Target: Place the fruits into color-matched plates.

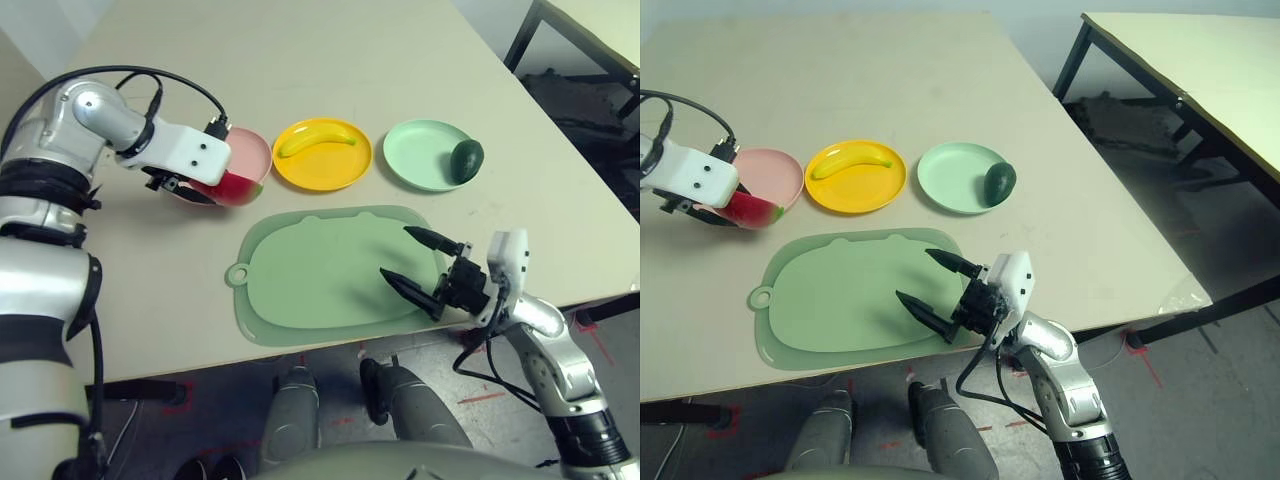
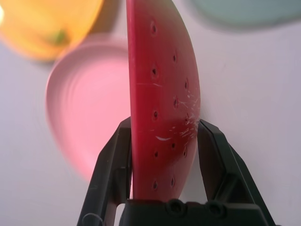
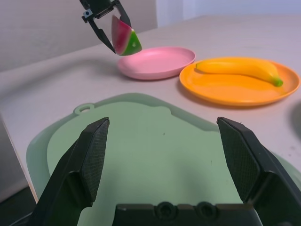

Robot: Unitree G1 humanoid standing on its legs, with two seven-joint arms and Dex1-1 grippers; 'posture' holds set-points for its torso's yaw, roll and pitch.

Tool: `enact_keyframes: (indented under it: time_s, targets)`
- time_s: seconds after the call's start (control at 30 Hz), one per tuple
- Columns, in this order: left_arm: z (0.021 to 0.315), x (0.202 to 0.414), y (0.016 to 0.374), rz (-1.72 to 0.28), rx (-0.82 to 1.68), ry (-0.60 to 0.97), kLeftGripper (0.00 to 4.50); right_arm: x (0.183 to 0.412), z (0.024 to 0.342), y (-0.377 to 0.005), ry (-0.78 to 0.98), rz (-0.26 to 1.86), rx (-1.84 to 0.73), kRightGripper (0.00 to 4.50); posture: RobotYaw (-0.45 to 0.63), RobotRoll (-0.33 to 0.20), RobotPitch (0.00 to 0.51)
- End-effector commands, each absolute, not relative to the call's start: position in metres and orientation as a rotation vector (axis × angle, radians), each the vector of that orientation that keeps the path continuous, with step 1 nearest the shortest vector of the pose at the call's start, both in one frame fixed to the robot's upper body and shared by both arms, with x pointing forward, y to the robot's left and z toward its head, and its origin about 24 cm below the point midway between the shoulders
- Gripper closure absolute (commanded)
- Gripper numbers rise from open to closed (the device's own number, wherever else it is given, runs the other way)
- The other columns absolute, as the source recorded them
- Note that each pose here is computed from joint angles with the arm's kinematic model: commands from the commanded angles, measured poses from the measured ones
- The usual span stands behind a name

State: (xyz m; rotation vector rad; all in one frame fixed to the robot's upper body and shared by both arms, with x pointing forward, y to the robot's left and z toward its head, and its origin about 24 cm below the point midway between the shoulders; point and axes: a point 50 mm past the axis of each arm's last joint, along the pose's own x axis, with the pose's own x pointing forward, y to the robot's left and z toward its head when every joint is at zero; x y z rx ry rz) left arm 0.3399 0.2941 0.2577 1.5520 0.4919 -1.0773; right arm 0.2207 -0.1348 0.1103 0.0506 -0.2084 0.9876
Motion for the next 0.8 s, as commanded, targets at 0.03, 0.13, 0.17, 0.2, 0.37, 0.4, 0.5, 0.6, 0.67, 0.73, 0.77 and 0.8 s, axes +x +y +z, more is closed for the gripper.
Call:
enact_keyframes:
  time_s: [0.03, 0.13, 0.17, 0.2, 0.37, 0.4, 0.5, 0.6, 0.67, 0.73, 0.77, 0.8]
  targets:
    - [0.253, 0.343, 0.307, -0.957, 1.549, 0.526, 2.41, 0.22, 0.118, -0.127, -0.188, 0.984, -0.013, 0.0, -0.02, 0.0, 0.165]
    - [0.245, 0.348, 0.311, -0.877, 1.543, 0.521, 2.41, 0.222, 0.125, -0.125, -0.179, 0.962, -0.031, 0.0, -0.02, 0.0, 0.17]
    - [0.242, 0.35, 0.311, -0.851, 1.545, 0.521, 2.41, 0.222, 0.128, -0.124, -0.177, 0.952, -0.034, 0.0, -0.02, 0.0, 0.171]
    - [0.238, 0.352, 0.312, -0.825, 1.548, 0.517, 2.41, 0.223, 0.13, -0.123, -0.176, 0.947, -0.038, 0.0, -0.03, 0.0, 0.174]
    - [0.221, 0.36, 0.31, -0.741, 1.535, 0.499, 2.41, 0.22, 0.137, -0.119, -0.165, 0.932, -0.036, 0.0, -0.04, 0.0, 0.188]
    - [0.217, 0.361, 0.31, -0.735, 1.534, 0.503, 2.41, 0.219, 0.137, -0.119, -0.161, 0.929, -0.033, 0.0, -0.05, 0.0, 0.19]
    - [0.207, 0.362, 0.309, -0.73, 1.521, 0.514, 2.41, 0.215, 0.138, -0.119, -0.15, 0.92, -0.023, 0.0, -0.06, 0.0, 0.199]
    - [0.197, 0.362, 0.309, -0.736, 1.508, 0.525, 2.41, 0.212, 0.139, -0.119, -0.143, 0.908, -0.016, 0.0, -0.07, 0.0, 0.208]
    - [0.192, 0.362, 0.308, -0.741, 1.505, 0.526, 2.41, 0.211, 0.139, -0.12, -0.138, 0.903, -0.013, 0.0, -0.07, 0.0, 0.21]
    - [0.188, 0.362, 0.308, -0.744, 1.503, 0.525, 2.41, 0.21, 0.138, -0.12, -0.132, 0.897, -0.008, 0.0, -0.07, 0.0, 0.215]
    - [0.188, 0.362, 0.308, -0.745, 1.504, 0.522, 2.41, 0.209, 0.138, -0.12, -0.13, 0.897, -0.008, 0.0, -0.07, 0.0, 0.217]
    - [0.188, 0.362, 0.307, -0.745, 1.5, 0.516, 2.06, 0.209, 0.138, -0.121, -0.128, 0.899, -0.009, 0.0, -0.07, 0.0, 0.218]
